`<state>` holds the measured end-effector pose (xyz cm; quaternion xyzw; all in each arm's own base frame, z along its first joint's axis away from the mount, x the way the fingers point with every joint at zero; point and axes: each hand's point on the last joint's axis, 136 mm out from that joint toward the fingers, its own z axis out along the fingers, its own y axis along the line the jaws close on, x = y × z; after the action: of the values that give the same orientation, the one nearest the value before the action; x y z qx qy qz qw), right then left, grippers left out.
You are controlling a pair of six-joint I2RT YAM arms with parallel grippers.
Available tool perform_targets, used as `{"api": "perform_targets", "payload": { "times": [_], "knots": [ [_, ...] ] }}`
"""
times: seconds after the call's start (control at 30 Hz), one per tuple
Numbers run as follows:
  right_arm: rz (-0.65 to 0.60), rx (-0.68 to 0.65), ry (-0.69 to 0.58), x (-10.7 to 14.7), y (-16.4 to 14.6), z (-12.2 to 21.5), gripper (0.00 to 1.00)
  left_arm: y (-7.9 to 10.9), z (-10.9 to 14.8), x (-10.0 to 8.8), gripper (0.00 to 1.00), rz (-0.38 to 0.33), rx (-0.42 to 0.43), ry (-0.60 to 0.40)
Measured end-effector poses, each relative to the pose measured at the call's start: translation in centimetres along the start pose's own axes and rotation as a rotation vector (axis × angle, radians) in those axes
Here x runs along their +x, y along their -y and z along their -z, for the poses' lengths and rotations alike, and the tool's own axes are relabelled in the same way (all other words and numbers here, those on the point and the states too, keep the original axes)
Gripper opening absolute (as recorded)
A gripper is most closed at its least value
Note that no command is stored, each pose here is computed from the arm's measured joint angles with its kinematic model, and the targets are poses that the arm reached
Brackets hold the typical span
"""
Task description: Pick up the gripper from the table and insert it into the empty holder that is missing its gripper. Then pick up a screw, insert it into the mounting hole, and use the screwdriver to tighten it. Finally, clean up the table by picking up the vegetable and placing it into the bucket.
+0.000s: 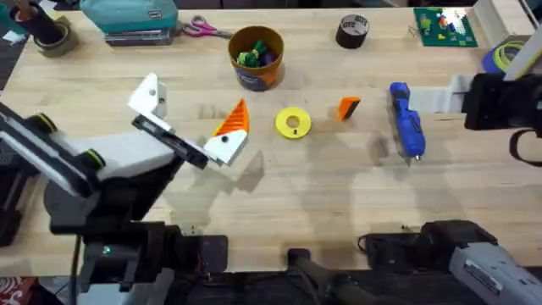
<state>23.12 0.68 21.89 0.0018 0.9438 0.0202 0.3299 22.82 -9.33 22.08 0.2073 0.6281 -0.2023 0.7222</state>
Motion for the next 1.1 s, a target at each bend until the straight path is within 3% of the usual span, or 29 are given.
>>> {"api": "perform_targets", "payload": {
  "times": [0.3, 0.53, 0.77, 1.1],
  "knots": [
    [0.0, 0.0, 0.0, 0.0, 0.0, 0.0, 0.997, 3.3, 1.2, 0.7, 0.986, 0.116, 0.154, -0.004],
    [0.0, 0.0, 0.0, 0.0, 0.0, 0.0, 0.997, 6.4, 2.2, 2.9, 0.986, 0.214, 0.323, -0.107],
    [0.0, 0.0, 0.0, 0.0, 0.0, 0.0, 0.997, 7.9, 3.1, 5.3, 0.986, 0.295, 0.4, -0.21],
    [0.0, 0.0, 0.0, 0.0, 0.0, 0.0, 0.997, 9.1, 3.7, 5.3, 0.986, 0.191, 0.489, -0.193]
  ]
}}
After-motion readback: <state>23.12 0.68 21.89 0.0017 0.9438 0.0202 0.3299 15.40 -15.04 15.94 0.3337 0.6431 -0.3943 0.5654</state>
